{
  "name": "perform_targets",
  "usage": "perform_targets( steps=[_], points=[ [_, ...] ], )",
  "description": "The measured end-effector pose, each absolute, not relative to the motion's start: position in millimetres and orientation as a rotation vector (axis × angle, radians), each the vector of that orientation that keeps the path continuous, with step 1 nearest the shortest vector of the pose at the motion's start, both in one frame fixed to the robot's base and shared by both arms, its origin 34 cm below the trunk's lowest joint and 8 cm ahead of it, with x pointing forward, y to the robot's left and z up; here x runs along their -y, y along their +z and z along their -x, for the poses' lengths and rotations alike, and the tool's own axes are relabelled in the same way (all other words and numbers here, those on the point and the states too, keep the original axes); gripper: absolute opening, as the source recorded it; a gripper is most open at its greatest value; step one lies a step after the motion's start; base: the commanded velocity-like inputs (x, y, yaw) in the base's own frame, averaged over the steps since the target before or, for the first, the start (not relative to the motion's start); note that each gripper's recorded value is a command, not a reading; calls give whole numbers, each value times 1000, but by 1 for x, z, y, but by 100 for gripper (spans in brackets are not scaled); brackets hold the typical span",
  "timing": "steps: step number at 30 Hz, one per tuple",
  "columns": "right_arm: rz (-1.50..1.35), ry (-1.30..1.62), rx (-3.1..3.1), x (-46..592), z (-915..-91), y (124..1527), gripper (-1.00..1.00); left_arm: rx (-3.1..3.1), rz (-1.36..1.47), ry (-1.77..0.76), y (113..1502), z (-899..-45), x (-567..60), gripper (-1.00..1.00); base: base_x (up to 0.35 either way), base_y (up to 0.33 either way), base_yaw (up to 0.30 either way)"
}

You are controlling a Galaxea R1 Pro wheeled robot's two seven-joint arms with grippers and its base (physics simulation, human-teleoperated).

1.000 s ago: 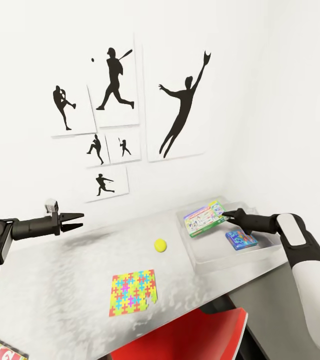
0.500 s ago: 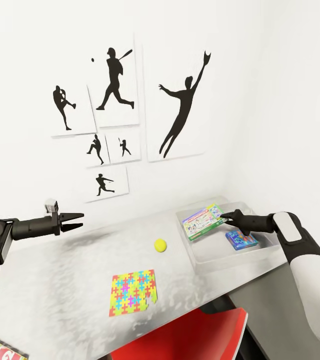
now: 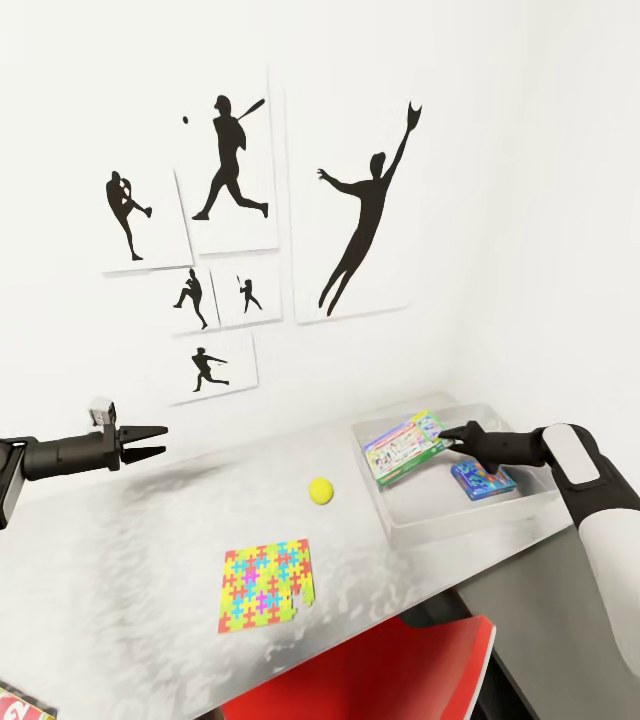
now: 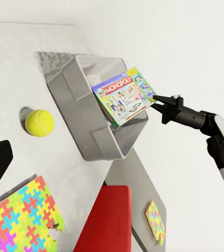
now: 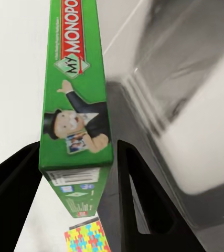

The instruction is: Put all the toys in the child's room - the three board games (two on the bed and one on the table), the two jigsaw puzzles on the table, and the tennis ball on the table - inside the toy box on the table in the child's room.

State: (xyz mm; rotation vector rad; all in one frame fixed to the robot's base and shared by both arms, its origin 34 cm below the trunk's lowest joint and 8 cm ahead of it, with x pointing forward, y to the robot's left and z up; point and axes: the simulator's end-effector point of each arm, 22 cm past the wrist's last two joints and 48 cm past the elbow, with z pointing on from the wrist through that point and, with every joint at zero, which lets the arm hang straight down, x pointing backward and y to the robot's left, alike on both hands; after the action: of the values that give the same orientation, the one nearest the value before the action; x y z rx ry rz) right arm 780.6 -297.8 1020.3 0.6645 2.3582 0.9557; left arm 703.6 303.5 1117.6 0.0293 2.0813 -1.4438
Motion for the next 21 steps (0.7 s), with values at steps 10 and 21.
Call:
perform_targets(
  steps=[10,21],
  points=[
    [-671,932,-2358,310,-780,1021,-100,-2081,-29,-1444,1117,-704,-304,100,0,0,0],
    [-670,928,-2359,312,-779,1021,-100,-2082,-30,-1444,1117,-704,-303,100,0,0,0]
  ],
)
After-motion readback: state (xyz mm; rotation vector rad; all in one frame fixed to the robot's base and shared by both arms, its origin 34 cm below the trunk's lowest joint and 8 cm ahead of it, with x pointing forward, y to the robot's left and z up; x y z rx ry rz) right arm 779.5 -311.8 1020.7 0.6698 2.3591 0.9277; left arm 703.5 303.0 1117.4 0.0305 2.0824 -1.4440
